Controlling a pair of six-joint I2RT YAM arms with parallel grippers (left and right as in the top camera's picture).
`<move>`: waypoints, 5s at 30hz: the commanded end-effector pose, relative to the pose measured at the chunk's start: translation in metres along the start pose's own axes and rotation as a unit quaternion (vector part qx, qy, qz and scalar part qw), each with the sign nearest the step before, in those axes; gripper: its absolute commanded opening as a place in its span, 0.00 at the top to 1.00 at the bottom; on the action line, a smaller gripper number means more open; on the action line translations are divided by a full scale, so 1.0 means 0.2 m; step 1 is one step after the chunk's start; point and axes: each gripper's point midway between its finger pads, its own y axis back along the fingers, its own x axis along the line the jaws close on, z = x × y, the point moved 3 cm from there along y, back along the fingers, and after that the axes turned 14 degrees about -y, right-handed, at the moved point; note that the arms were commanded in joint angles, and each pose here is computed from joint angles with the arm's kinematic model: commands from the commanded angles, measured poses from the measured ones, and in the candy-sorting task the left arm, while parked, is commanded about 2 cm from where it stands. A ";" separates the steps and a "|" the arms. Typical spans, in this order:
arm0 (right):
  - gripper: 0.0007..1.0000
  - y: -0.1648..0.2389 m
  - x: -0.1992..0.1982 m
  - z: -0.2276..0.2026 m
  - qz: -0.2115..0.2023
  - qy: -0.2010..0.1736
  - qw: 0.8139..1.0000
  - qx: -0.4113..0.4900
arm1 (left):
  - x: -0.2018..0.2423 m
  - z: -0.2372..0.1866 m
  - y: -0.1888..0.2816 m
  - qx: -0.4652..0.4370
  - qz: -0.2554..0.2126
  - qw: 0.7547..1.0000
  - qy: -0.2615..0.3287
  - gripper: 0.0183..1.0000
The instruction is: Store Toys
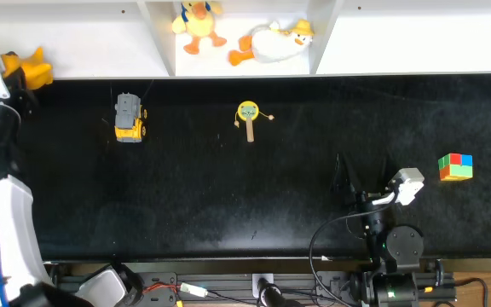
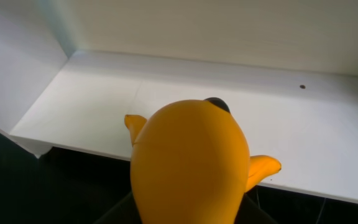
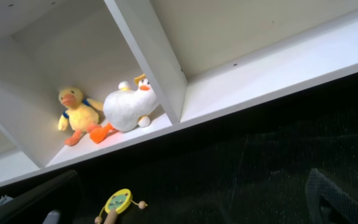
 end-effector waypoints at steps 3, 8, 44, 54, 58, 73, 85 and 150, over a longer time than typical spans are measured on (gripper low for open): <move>0.01 0.00 -0.01 -0.01 -0.001 0.003 1.000 -0.001 | 0.01 0.06 -0.14 0.005 0.001 1.000 0.019 0.81; 0.01 0.00 -0.01 -0.01 -0.001 0.003 1.000 -0.001 | 0.00 0.09 -0.25 0.007 -0.017 1.000 0.015 0.81; 0.01 0.00 -0.01 -0.01 -0.001 0.003 1.000 -0.001 | -0.06 0.04 -0.45 0.032 -0.030 0.998 -0.034 0.84; 0.00 0.00 -0.01 -0.01 -0.001 0.003 1.000 -0.001 | -0.03 0.00 -0.46 0.056 -0.013 0.998 -0.032 0.88; 0.00 0.00 -0.01 -0.01 -0.001 0.003 1.000 -0.001 | 0.03 0.02 -0.44 0.080 0.018 0.996 -0.028 0.89; 0.01 0.00 -0.01 -0.01 -0.001 0.003 1.000 -0.001 | 0.04 0.05 -0.49 0.092 0.005 0.995 -0.026 0.89; 0.00 0.00 -0.01 -0.01 -0.001 0.003 1.000 -0.001 | -0.01 0.04 -0.61 0.059 -0.028 0.998 -0.025 0.89; 0.00 0.00 -0.01 -0.01 -0.001 0.003 1.000 -0.001 | -0.12 0.22 0.28 0.126 -0.049 0.990 -0.037 0.00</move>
